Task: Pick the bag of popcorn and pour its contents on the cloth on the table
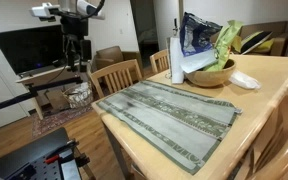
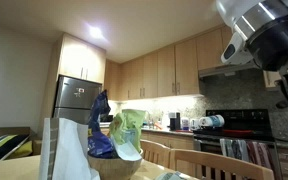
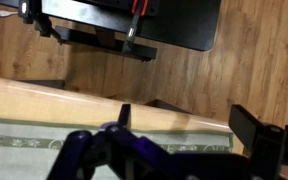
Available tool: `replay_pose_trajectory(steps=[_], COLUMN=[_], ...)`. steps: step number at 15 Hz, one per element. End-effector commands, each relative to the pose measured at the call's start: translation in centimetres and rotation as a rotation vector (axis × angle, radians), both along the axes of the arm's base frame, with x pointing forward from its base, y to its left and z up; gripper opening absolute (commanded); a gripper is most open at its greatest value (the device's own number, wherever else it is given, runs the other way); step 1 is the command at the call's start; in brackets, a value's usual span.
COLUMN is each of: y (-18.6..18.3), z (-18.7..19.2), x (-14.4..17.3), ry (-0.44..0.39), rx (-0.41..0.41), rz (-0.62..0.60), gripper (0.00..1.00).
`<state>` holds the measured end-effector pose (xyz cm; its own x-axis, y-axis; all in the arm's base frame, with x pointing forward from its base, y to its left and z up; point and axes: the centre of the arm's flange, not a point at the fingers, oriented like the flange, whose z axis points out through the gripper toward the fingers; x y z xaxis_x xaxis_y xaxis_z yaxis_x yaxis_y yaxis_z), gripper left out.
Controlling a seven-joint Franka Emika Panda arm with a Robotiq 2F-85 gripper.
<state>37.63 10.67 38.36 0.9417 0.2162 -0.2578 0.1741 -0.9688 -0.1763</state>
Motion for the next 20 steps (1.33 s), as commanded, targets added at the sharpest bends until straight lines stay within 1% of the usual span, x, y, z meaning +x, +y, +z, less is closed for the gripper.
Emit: replay_pose_trajectory(steps=[1, 2, 3, 4, 9, 10, 12, 13, 14, 16, 19, 20], y=[0.0, 0.3, 0.8, 1.2, 4.1, 4.5, 4.6, 4.3, 4.0, 3.3, 2.0, 1.5], z=[0.0, 0.3, 0.8, 1.3, 3.6, 4.0, 4.9, 5.2, 5.4, 5.6, 5.4, 5.4], x=[0.0, 0.3, 0.6, 1.0, 4.4, 5.1, 6.9, 7.8, 8.8, 10.7, 13.6, 14.5], ry=[0.000, -0.013, -0.043, -0.077, -0.247, -0.287, -0.341, -0.356, -0.368, -0.367, -0.362, -0.355], rx=[0.000, 0.003, 0.016, 0.010, 0.018, 0.020, 0.025, 0.032, 0.021, 0.015, -0.023, -0.024], rz=[0.000, 0.001, 0.017, 0.037, 0.069, 0.074, 0.055, 0.050, 0.032, 0.015, -0.022, -0.028], gripper=[1.00, 1.00, 1.00, 1.00, 1.00, 1.00, 1.00, 1.00, 1.00, 1.00, 1.00, 1.00])
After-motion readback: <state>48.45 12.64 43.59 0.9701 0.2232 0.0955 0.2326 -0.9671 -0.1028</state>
